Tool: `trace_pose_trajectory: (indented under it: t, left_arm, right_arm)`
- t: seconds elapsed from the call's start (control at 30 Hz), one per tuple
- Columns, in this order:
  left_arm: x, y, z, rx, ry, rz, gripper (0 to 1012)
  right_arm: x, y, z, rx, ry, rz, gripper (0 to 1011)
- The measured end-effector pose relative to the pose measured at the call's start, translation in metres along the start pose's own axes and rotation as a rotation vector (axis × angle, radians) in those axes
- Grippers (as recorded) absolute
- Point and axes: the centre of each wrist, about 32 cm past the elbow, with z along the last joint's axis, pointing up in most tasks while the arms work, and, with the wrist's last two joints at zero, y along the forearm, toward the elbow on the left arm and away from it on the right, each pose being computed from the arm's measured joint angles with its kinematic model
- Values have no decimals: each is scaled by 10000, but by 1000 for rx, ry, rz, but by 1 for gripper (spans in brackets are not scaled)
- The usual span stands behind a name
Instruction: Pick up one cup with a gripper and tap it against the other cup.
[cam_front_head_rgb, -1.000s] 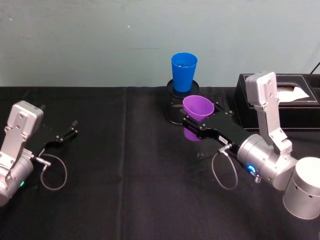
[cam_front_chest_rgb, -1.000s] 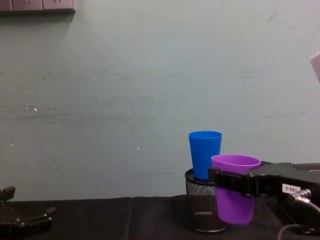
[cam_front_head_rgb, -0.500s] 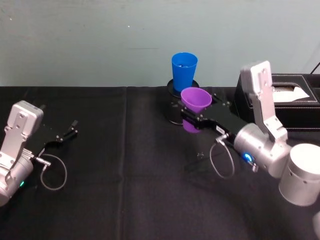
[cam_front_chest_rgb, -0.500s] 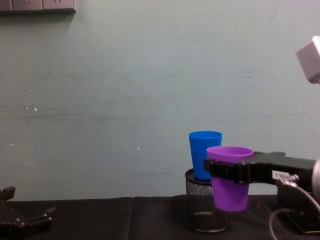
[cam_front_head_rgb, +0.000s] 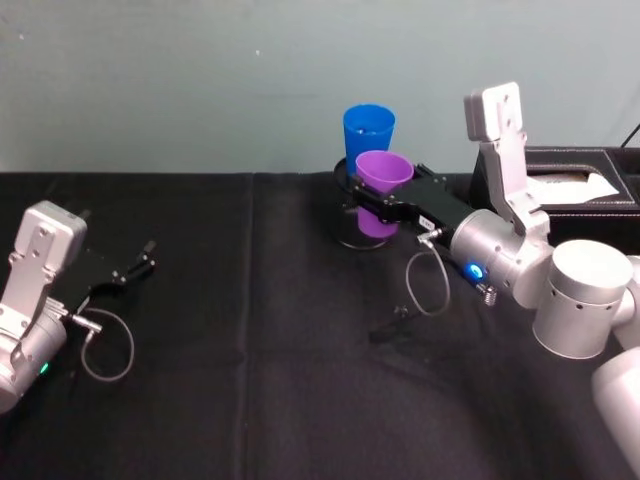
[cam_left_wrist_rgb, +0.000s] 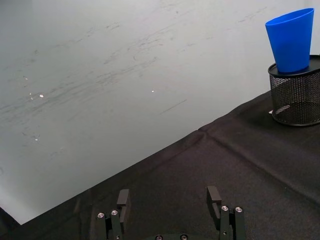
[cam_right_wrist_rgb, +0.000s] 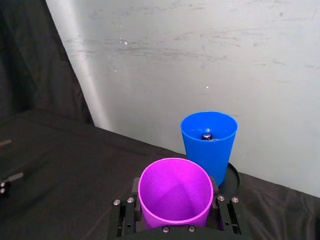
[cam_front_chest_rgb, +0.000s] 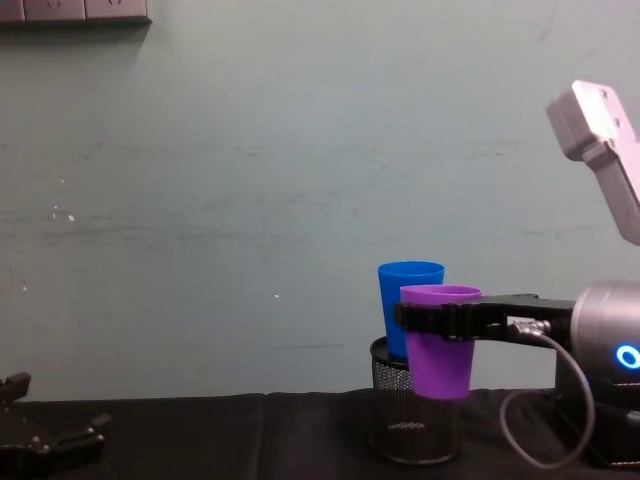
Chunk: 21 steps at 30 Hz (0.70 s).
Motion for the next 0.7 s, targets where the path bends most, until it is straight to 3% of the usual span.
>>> trace_pose_trajectory:
  t: [0.7]
  left_arm:
    - [0,0,0,0,0,0,1000]
  right_arm:
    - [102,341,55,-23,4,-25,737]
